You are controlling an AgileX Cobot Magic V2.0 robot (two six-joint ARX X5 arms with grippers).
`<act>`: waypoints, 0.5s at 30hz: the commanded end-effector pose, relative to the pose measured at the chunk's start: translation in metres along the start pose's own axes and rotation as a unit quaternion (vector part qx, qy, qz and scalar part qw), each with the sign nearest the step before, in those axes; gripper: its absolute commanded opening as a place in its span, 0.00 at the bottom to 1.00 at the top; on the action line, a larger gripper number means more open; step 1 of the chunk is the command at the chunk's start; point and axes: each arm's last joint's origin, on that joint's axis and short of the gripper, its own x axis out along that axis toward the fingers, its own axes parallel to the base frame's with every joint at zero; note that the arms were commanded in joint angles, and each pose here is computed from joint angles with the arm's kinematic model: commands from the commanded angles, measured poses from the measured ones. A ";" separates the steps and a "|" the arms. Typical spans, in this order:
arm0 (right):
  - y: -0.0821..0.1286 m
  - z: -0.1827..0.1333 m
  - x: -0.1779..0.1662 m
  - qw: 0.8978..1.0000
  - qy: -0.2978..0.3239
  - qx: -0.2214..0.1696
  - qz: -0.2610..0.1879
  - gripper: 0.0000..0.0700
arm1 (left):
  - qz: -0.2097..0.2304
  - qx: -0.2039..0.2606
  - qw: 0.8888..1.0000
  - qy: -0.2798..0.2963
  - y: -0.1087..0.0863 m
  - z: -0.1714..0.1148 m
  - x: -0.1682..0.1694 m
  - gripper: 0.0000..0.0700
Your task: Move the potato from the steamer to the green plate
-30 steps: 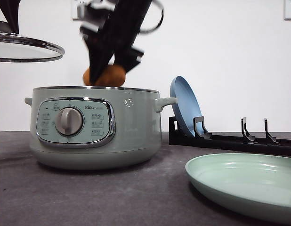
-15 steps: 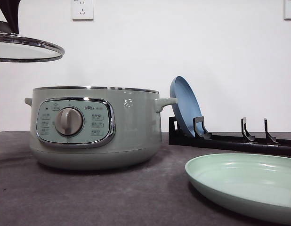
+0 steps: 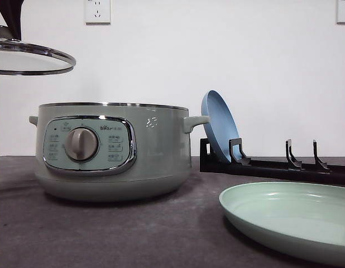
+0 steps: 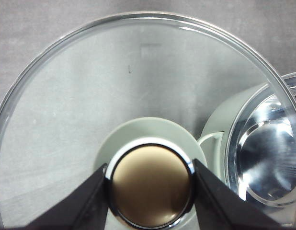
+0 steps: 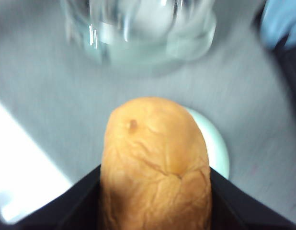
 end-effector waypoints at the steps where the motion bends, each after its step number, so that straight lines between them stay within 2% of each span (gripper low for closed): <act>1: 0.000 -0.009 0.016 0.999 -0.005 0.033 0.002 0.30 | 0.001 0.002 0.999 -0.042 -0.001 0.005 -0.017 0.02; 8: -0.001 -0.050 0.060 0.996 -0.006 0.090 0.002 0.30 | 0.001 0.002 0.999 -0.043 -0.001 0.005 -0.017 0.02; 15: -0.006 -0.073 0.109 0.992 0.003 0.124 0.000 0.30 | 0.001 0.002 0.999 -0.043 -0.001 0.005 -0.017 0.02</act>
